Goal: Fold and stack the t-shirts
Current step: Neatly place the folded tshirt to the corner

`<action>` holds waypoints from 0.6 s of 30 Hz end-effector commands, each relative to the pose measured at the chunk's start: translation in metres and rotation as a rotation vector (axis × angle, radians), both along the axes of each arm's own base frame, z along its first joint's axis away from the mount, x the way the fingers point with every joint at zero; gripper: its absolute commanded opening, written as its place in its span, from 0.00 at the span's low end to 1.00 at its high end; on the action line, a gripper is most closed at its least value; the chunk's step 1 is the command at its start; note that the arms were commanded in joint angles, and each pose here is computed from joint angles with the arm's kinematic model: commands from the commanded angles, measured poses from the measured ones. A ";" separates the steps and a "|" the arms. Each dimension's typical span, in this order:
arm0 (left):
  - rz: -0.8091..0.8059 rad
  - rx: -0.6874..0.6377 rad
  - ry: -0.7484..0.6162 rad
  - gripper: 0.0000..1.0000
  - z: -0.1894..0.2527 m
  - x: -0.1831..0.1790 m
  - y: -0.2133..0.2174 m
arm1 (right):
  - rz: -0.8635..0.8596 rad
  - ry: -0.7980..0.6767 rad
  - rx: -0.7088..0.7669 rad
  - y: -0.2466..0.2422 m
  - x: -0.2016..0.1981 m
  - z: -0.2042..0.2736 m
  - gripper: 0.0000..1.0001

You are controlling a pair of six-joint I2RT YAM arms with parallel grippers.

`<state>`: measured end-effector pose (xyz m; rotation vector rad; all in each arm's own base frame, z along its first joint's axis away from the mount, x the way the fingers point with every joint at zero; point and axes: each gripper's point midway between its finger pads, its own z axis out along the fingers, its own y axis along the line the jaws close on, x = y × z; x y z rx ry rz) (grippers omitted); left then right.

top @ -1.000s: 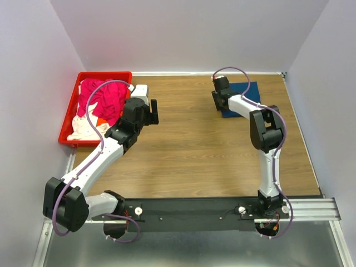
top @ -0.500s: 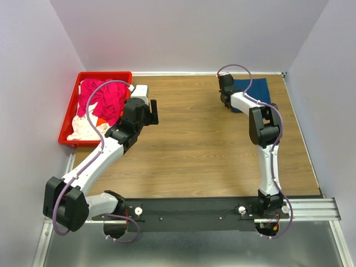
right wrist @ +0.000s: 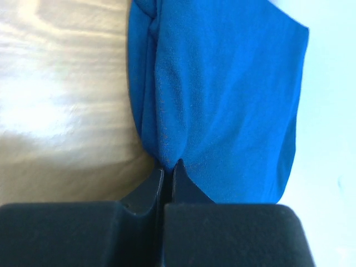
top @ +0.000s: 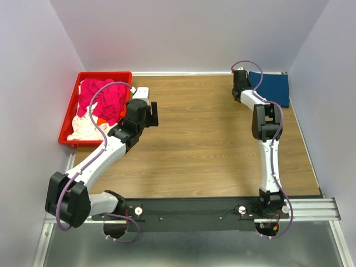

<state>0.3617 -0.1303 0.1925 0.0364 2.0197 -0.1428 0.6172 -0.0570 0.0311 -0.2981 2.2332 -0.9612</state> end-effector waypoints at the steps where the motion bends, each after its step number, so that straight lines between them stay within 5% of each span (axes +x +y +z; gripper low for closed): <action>1: 0.038 0.011 -0.004 0.78 -0.003 0.007 0.005 | -0.034 0.095 -0.029 -0.016 -0.009 -0.052 0.06; 15: 0.058 0.015 -0.018 0.78 0.004 0.006 0.010 | -0.196 0.041 -0.045 -0.053 -0.037 -0.030 0.30; 18: 0.062 0.011 -0.030 0.78 0.008 0.004 0.011 | -0.192 0.001 -0.002 -0.046 -0.037 -0.016 0.42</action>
